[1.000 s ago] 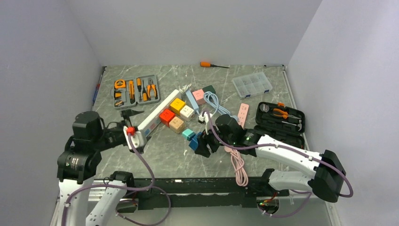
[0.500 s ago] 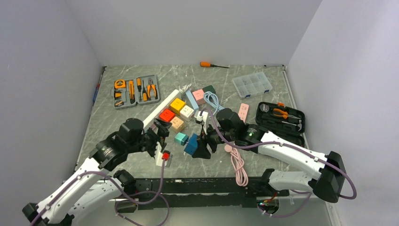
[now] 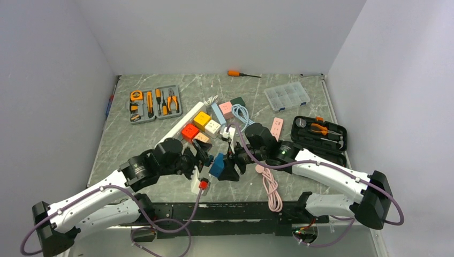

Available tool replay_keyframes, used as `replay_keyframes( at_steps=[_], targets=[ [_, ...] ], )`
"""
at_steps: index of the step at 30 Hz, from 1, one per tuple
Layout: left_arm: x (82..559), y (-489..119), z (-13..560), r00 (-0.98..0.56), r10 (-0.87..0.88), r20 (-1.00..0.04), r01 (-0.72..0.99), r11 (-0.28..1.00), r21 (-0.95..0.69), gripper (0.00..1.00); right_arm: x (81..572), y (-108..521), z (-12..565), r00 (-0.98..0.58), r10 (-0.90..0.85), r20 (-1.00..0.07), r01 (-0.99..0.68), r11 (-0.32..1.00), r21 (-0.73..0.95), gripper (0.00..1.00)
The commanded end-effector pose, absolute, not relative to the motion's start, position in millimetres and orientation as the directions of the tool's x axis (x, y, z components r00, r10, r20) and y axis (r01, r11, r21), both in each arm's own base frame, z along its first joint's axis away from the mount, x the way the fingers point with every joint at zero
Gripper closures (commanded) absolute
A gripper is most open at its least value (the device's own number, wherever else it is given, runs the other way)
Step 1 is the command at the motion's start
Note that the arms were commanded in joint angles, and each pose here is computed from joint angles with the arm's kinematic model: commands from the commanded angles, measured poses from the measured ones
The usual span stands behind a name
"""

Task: Pull the plug off the socket
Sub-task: Remove the plug from the socket.

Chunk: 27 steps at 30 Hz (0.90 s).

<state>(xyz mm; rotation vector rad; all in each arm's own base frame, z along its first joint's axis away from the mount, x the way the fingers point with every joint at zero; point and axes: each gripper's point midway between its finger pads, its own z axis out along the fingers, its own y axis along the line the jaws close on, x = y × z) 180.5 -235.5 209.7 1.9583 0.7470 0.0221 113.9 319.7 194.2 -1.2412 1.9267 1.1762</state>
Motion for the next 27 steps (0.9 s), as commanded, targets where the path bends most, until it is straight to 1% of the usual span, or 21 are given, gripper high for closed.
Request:
replay_keyframes(
  at_steps=[1, 6, 10, 16, 18, 20, 22, 23, 24, 25, 27],
  targets=[
    [165, -251, 234, 0.843, 0.465, -0.272, 0.438, -0.297, 0.849, 0.21, 124, 336, 225, -0.355, -0.340, -0.871, -0.935, 0.145, 0.325, 1.00],
    [172, -257, 235, 0.842, 0.485, -0.236, 0.411, -0.292, 0.864, 0.37, 122, 339, 225, -0.362, -0.337, -0.869, -0.932, 0.133, 0.336, 1.00],
    [180, -257, 232, 0.851, 0.496, -0.174, 0.354, -0.296, 0.887, 0.40, 119, 338, 224, -0.366, -0.343, -0.865, -0.930, 0.124, 0.345, 1.00],
    [186, -255, 230, 0.842, 0.518, -0.152, 0.345, -0.299, 0.890, 0.44, 116, 335, 223, -0.373, -0.342, -0.862, -0.928, 0.118, 0.354, 1.00],
    [187, -255, 232, 0.842, 0.520, -0.141, 0.336, -0.301, 0.892, 0.47, 115, 335, 222, -0.377, -0.347, -0.858, -0.926, 0.118, 0.359, 1.00],
    [187, -255, 231, 0.846, 0.517, -0.134, 0.330, -0.309, 0.892, 0.54, 115, 334, 221, -0.381, -0.349, -0.856, -0.924, 0.123, 0.361, 1.00],
    [185, -255, 230, 0.853, 0.507, -0.125, 0.322, -0.322, 0.890, 0.66, 114, 333, 222, -0.380, -0.348, -0.857, -0.925, 0.125, 0.359, 1.00],
    [185, -256, 230, 0.856, 0.504, -0.119, 0.316, -0.327, 0.891, 0.74, 114, 332, 222, -0.379, -0.345, -0.859, -0.925, 0.128, 0.357, 1.00],
    [186, -256, 231, 0.856, 0.505, -0.113, 0.310, -0.325, 0.894, 0.89, 115, 331, 222, -0.380, -0.344, -0.859, -0.925, 0.132, 0.356, 1.00],
    [187, -257, 233, 0.854, 0.507, -0.113, 0.306, -0.314, 0.899, 0.98, 115, 331, 221, -0.381, -0.345, -0.858, -0.925, 0.138, 0.355, 1.00],
    [188, -258, 236, 0.854, 0.508, -0.109, 0.298, -0.307, 0.904, 1.00, 119, 329, 218, -0.385, -0.349, -0.854, -0.923, 0.161, 0.350, 1.00]
  ],
)
